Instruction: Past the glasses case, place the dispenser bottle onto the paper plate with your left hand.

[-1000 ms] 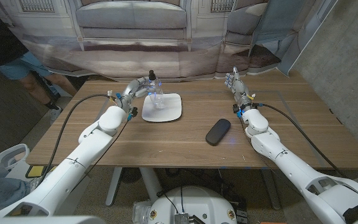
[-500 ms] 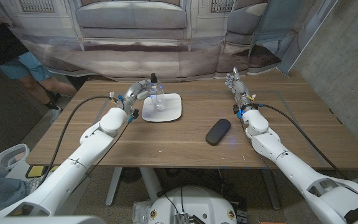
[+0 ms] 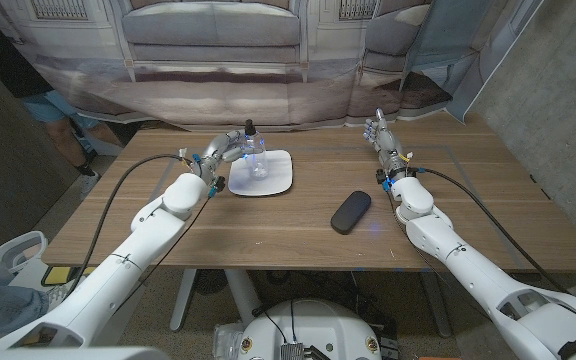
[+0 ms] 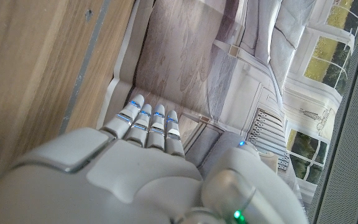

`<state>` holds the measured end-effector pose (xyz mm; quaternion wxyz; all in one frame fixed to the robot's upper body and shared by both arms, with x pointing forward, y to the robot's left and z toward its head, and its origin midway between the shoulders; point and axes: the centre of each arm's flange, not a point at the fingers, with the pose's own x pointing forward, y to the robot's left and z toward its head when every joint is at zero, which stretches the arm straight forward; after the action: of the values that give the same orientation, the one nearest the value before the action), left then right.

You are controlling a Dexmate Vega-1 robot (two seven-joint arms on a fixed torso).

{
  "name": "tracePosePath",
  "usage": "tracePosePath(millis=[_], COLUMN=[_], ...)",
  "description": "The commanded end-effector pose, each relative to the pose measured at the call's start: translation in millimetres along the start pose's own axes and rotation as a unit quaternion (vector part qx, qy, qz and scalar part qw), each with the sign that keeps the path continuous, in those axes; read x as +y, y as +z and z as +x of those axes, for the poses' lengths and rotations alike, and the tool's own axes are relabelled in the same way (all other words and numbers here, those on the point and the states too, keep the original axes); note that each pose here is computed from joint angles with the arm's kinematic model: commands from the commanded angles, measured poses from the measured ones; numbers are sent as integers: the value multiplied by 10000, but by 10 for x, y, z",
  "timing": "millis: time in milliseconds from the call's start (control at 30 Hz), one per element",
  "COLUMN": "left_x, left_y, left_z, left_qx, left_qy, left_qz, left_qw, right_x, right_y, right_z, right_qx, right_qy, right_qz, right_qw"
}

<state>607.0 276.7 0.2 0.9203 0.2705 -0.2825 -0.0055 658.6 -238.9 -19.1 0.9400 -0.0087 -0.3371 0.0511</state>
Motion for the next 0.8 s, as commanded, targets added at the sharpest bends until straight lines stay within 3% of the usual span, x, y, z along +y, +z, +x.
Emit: tracePosePath(millis=[33, 800], left_x=[-24, -102], left_y=[15, -95], left_z=[26, 44], left_qx=[27, 146], left_qy=[-45, -115], left_qz=[41, -3], left_qw=[10000, 9998], right_x=[-39, -37], right_y=[-7, -35], right_z=[-3, 44], right_qx=[-2, 60], right_qy=[-34, 2], right_qz=[13, -11], right_qw=[10000, 10000])
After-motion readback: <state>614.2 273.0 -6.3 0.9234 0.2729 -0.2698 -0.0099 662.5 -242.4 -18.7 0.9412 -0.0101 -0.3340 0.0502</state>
